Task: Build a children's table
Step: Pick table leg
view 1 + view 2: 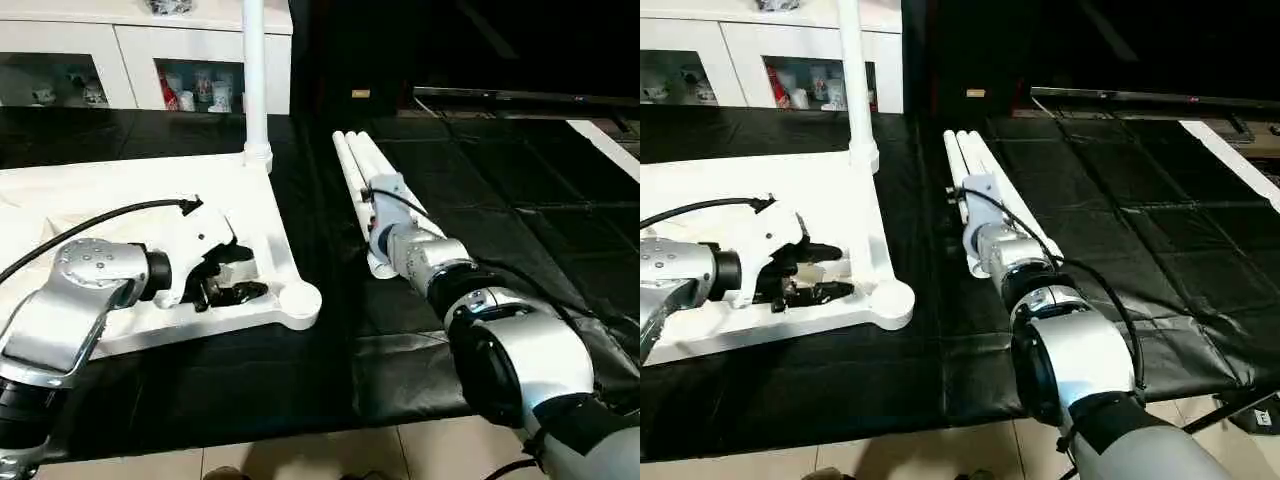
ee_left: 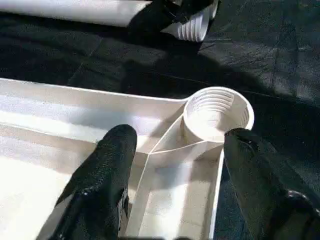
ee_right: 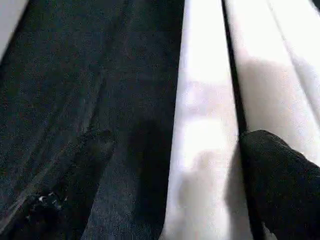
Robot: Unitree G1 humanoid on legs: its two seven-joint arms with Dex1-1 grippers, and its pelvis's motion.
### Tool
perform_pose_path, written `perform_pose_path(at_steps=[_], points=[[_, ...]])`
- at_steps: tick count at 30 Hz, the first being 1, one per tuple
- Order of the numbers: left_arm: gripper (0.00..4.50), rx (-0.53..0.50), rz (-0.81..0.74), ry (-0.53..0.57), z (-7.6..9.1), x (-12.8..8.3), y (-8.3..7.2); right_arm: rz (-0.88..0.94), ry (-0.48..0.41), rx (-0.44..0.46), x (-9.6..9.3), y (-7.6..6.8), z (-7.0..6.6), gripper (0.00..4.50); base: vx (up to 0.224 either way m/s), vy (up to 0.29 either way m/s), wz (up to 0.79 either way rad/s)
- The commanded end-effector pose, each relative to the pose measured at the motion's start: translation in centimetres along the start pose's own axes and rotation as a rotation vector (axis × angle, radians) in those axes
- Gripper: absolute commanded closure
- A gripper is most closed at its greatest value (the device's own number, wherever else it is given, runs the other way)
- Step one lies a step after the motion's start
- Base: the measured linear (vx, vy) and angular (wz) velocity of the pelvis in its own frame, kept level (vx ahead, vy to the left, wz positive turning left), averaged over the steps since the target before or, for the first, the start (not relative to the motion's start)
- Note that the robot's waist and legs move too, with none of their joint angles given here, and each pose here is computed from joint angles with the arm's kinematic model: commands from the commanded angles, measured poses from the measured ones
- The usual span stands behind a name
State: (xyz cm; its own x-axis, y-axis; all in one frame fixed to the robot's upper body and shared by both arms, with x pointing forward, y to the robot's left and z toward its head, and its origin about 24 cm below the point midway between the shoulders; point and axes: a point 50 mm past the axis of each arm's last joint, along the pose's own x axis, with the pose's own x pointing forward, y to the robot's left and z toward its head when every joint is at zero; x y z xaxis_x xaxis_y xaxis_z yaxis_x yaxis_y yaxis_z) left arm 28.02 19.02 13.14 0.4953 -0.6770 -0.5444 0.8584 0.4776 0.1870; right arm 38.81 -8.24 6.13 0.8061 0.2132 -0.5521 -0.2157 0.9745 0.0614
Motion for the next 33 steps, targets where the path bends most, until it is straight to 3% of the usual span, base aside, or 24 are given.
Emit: perform_pose_path(at_steps=[1,7,9,11,14,23,33], points=[[1.02,0.012,-0.008,0.008,0.1,0.0,-0.3,-0.017,0.034,0.040,-0.1,-0.5,-0.1,0.00,0.000,0.000,0.00],[0.47,0.011,-0.011,0.014,0.2,-0.1,-0.3,0.043,0.113,0.132,-0.1,-0.2,-1.0,0.00,0.000,0.000,0.00],[0.24,0.012,-0.015,0.013,0.2,-0.1,-0.3,0.057,0.130,0.134,-0.1,-0.2,-1.2,0.36,0.000,0.000,0.00],[0.24,0.011,-0.032,0.007,0.4,0.0,-0.5,0.081,0.167,0.134,-0.2,-0.1,-1.8,0.36,0.000,0.000,0.00],[0.01,0.008,-0.041,0.006,0.5,0.0,-0.6,0.087,0.190,0.157,-0.2,-0.2,-2.4,0.78,0.000,0.000,0.00],[0.00,0.009,-0.028,0.014,0.4,-0.1,-0.6,0.065,0.238,0.131,-0.2,-1.1,-3.8,1.49,0.000,0.000,0.00],[0.00,0.006,-0.022,0.010,0.4,0.0,-0.6,0.065,0.222,0.098,-0.2,-1.3,-3.6,2.41,0.000,0.000,0.00]])
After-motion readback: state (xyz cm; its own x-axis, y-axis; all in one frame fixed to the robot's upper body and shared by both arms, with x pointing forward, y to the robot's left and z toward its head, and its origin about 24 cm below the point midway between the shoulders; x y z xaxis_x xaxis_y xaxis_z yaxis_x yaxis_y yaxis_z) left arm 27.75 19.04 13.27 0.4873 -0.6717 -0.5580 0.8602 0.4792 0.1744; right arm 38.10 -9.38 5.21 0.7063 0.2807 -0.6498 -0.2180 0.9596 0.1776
